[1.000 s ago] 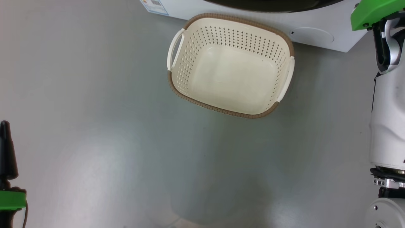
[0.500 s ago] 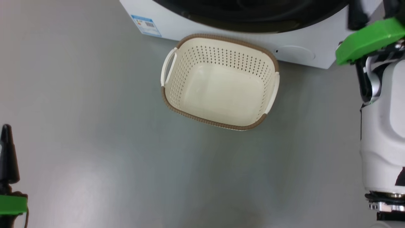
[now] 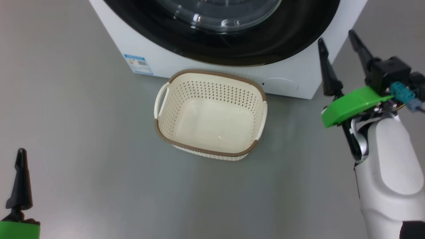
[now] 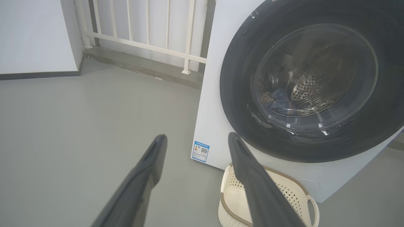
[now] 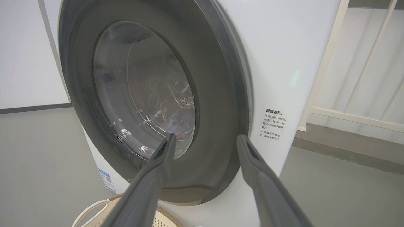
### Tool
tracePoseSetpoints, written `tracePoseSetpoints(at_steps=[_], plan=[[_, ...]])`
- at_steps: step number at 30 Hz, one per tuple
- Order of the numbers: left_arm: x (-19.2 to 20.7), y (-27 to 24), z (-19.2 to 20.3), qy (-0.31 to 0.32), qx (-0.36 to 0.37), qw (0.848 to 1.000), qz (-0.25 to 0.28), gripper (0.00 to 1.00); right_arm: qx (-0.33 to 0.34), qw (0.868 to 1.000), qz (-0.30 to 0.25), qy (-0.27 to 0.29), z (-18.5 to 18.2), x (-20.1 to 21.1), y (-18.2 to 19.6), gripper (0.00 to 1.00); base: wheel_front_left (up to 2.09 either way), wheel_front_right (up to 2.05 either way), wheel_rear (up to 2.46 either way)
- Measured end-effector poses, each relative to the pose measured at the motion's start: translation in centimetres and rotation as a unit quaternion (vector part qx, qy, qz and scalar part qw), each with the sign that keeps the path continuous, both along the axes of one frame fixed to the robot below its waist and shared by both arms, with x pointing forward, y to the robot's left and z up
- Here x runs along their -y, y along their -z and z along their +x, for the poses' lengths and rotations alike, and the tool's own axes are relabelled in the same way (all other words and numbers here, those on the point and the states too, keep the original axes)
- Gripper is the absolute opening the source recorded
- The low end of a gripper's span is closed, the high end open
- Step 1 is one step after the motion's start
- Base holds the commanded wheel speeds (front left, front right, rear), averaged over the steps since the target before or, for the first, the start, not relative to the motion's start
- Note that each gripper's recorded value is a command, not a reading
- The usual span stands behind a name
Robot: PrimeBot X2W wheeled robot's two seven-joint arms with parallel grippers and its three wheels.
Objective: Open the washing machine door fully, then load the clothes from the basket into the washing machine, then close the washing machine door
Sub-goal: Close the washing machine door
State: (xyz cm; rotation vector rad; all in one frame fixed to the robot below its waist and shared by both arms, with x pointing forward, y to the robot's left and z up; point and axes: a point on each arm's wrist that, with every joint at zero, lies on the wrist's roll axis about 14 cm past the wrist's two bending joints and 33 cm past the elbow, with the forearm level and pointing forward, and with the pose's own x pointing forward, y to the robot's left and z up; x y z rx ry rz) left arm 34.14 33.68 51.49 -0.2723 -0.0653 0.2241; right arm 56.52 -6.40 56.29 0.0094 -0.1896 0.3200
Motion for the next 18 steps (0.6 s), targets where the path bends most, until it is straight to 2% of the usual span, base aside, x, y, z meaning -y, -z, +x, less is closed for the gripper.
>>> tracePoseSetpoints(at_steps=[18], plan=[[5.1,-2.5,0.8,0.064,0.060,0.996,-0.008,1.00,-0.023,0.999,0.036,0.015,-9.9,4.0,1.2,1.00,0.00,0.00,0.00]])
